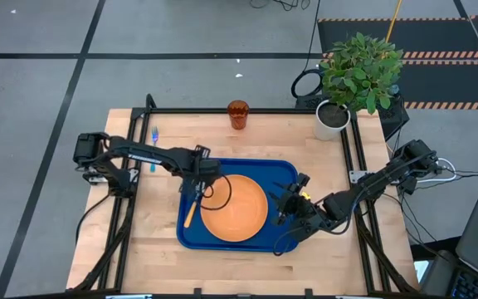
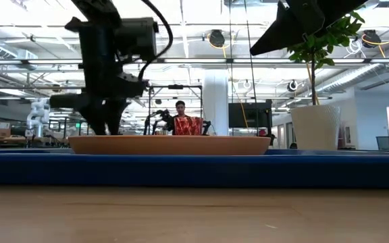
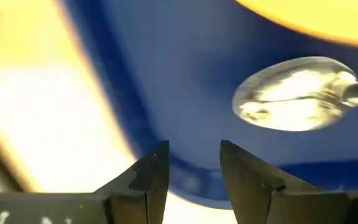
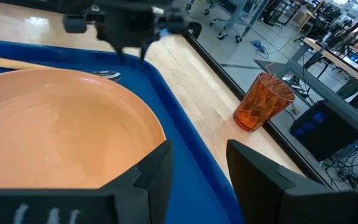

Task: Pick and place plate/cup/fork/spoon on tray
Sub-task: Put the yellow spoon on the blue serving tray to the left of the orange plate

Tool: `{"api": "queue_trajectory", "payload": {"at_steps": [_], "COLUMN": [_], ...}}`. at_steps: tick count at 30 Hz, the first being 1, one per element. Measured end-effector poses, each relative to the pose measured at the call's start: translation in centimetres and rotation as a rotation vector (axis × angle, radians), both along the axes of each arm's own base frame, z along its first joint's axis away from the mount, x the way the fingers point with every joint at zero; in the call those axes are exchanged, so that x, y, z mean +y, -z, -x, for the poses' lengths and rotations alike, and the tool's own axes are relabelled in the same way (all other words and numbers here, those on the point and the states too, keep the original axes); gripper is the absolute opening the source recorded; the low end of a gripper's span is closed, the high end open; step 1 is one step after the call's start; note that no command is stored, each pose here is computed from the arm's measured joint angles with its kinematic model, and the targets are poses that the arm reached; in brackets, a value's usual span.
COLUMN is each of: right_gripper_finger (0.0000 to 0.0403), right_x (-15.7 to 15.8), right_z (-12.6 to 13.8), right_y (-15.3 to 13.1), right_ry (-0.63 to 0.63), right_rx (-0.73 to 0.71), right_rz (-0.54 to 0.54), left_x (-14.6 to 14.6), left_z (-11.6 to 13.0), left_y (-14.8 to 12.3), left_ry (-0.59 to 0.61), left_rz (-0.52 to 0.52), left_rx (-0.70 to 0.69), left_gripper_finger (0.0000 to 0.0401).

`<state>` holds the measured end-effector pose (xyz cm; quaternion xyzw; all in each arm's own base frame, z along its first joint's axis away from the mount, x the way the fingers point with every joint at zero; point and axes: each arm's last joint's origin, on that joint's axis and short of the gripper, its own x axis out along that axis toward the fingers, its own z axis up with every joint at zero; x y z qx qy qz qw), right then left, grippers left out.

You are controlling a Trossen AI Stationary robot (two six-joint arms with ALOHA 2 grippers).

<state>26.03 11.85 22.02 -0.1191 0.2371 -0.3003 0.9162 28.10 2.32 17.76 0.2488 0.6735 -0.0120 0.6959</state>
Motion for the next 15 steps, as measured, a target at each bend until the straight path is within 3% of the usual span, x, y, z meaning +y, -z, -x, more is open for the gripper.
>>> {"api": "queue_trajectory", "payload": {"at_steps": [4, 9, 15], "right_gripper_finger": [0.0145, 0.0145, 0.0145], "right_x": [-0.1, -0.1, 0.0], "right_z": [-0.1, -0.1, -0.1], "right_y": [0.0, 0.0, 0.1], "right_ry": [0.002, 0.001, -0.022], "right_rx": [0.001, 0.001, 0.016], "right_rz": [0.003, 0.004, -0.016], "left_x": [0.1, -0.3, -0.3], "left_z": [-0.8, -2.0, -1.7], "left_y": [-1.8, -2.7, -1.6], "left_ry": [-0.012, 0.011, 0.054], "left_rz": [-0.036, 0.113, 0.131], "left_rx": [-0.152, -0.334, -0.252], "left_gripper_finger": [0.0145, 0.0145, 0.0145]}}
